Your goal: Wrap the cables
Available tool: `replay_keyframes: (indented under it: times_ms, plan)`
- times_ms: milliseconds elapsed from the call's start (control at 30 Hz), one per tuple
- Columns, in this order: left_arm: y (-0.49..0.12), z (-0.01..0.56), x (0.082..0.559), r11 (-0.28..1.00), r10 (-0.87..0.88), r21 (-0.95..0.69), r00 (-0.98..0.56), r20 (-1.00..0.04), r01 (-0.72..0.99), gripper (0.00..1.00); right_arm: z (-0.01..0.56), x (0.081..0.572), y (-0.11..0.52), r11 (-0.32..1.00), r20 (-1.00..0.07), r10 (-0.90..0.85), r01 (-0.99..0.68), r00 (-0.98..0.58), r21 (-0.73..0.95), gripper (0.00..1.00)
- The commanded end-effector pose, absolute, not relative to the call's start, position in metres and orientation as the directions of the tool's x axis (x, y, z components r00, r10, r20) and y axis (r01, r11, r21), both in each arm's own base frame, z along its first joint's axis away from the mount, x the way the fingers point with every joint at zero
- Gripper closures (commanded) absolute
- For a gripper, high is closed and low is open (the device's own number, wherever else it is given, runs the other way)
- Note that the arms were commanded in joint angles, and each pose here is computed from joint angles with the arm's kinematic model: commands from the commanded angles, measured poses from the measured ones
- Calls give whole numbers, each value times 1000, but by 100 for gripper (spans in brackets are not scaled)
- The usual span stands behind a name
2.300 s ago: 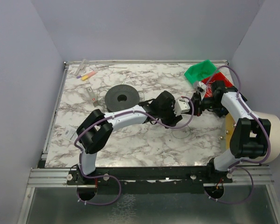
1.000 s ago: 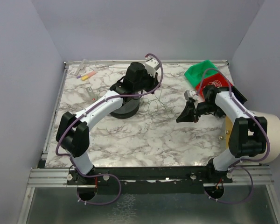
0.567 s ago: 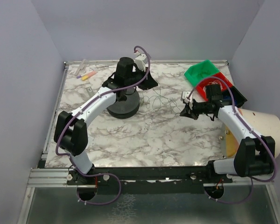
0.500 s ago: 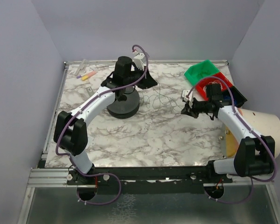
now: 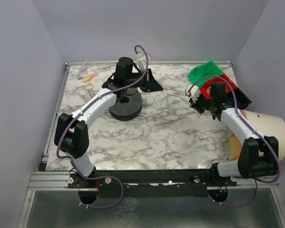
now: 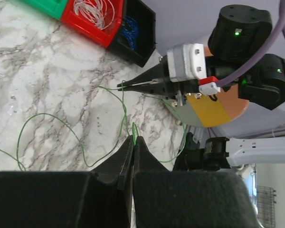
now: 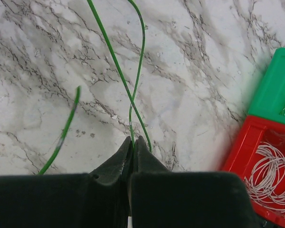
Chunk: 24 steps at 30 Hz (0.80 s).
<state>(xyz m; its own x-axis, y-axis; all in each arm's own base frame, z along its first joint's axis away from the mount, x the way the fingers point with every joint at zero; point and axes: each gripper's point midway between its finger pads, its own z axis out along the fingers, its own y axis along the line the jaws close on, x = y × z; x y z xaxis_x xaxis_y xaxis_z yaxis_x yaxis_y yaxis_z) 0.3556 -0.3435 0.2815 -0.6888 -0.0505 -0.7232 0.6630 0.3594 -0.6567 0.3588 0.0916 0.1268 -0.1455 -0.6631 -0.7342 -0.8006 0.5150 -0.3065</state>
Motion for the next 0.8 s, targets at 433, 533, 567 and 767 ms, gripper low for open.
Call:
replay_keyframes:
  times_ms: [433,533,567,767]
  plan:
    - [-344,263,368,388,-109,-710,-736,-668,588,100,174,237,125,-39,-739,-654,-983,161,-179,34]
    - [-345,261,376,405,-124,-714,-739,-662,572,100,187,220,127,-84,-750,-637,-983,179,-164,30]
    - [-346,260,378,408,-127,-715,-741,-660,567,100,193,214,131,-99,-764,-616,-982,189,-162,29]
    - [-347,259,384,419,-136,-716,-741,-657,558,100,231,265,146,164,-831,-530,-941,168,-295,29]
